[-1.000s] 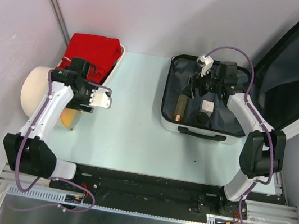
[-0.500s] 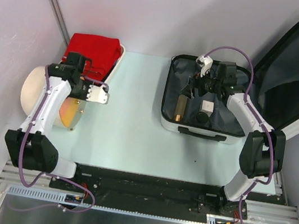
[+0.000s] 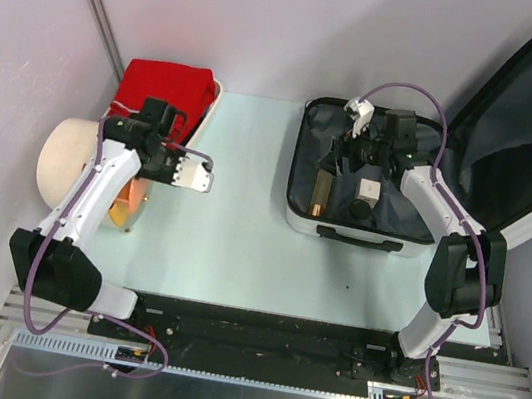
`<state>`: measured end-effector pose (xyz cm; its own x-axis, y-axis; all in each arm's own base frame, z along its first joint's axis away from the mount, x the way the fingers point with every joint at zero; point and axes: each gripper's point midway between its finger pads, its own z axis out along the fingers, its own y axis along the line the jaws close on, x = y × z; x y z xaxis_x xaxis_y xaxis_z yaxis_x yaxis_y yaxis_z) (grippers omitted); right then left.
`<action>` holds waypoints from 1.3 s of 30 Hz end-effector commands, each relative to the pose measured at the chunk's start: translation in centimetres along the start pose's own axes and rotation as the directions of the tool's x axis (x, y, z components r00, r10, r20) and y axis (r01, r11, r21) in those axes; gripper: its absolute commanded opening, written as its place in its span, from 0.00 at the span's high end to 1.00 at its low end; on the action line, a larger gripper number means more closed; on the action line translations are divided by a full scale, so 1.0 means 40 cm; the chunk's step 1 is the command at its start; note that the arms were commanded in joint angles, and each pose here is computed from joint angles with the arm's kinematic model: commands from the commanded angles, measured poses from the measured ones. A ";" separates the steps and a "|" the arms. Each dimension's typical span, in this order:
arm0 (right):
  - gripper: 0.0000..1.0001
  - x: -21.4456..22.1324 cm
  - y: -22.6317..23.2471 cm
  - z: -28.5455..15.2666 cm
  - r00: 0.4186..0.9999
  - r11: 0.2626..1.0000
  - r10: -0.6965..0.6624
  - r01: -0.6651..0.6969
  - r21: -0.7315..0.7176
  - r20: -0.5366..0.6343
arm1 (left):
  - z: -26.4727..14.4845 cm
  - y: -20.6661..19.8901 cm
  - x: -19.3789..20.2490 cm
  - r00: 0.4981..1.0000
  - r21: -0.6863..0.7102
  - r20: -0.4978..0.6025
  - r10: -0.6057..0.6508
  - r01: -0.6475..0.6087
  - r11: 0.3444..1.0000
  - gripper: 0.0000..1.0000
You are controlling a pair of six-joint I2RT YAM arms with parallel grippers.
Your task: Open, take out, and arrange the luggage
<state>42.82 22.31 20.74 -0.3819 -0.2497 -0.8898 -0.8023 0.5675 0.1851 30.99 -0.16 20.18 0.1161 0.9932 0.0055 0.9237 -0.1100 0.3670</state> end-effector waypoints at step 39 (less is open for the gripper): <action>0.00 0.347 -0.347 -0.131 0.911 0.911 0.119 0.058 0.409 -0.394 | -0.367 0.229 -0.489 0.483 0.197 0.767 -0.423 0.450 0.871 0.00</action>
<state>47.07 6.24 8.57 -0.6462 -0.4089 -0.6444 -0.4896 0.8698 -0.0611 33.20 -17.67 34.40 -0.0021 0.6469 -0.7626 0.9070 0.3225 0.2710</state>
